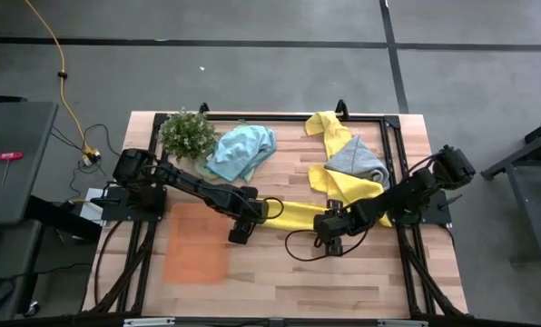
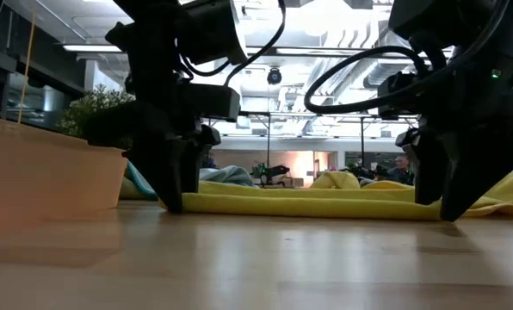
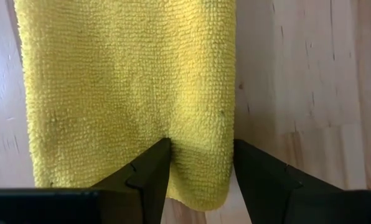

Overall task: Fold microfiber towels
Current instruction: Fold the bottom yellow microfiber towel

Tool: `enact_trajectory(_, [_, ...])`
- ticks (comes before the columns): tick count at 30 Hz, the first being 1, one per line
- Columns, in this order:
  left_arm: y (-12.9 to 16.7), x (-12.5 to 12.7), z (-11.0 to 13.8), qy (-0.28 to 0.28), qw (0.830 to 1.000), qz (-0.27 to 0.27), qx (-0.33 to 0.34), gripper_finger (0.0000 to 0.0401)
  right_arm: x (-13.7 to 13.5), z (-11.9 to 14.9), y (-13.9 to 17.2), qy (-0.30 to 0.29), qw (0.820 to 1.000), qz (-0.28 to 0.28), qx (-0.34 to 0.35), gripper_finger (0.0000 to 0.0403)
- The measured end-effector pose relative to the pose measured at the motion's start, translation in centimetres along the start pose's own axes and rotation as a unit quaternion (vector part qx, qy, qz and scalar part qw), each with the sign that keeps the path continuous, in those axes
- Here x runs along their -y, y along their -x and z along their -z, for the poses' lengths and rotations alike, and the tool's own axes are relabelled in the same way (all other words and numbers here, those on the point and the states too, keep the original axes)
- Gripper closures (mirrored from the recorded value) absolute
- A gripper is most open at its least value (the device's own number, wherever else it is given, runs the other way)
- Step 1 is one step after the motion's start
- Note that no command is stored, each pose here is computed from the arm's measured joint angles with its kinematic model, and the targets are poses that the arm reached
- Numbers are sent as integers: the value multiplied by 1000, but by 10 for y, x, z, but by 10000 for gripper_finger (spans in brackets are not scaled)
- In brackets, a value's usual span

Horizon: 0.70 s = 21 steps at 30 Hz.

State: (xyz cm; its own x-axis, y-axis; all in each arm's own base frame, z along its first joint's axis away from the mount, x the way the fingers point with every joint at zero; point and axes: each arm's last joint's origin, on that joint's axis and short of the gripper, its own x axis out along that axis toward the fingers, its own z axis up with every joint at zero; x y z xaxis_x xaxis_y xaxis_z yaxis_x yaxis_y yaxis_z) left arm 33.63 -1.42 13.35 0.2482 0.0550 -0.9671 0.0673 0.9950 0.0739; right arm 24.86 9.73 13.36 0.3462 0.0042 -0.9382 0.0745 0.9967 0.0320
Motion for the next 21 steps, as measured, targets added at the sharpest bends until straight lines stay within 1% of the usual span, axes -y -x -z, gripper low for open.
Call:
enact_trajectory(3, [0, 0, 0, 7, 1000, 2, -1, 236, 0, 0, 0, -1, 1000, -6, -2, 187])
enact_trajectory(9, [0, 3, -1, 42, 999, 18, 2, 236, -2, 0, 1, -1, 1000, -26, -9, 187])
enact_trajectory(14, [1, 15, -2, 50, 998, 46, 5, 236, -2, 0, 1, -1, 1000, -27, -10, 187])
enact_trajectory(21, [2, 35, -3, 51, 997, 58, 15, 236, -2, 0, 1, 0, 1000, -26, -10, 187])
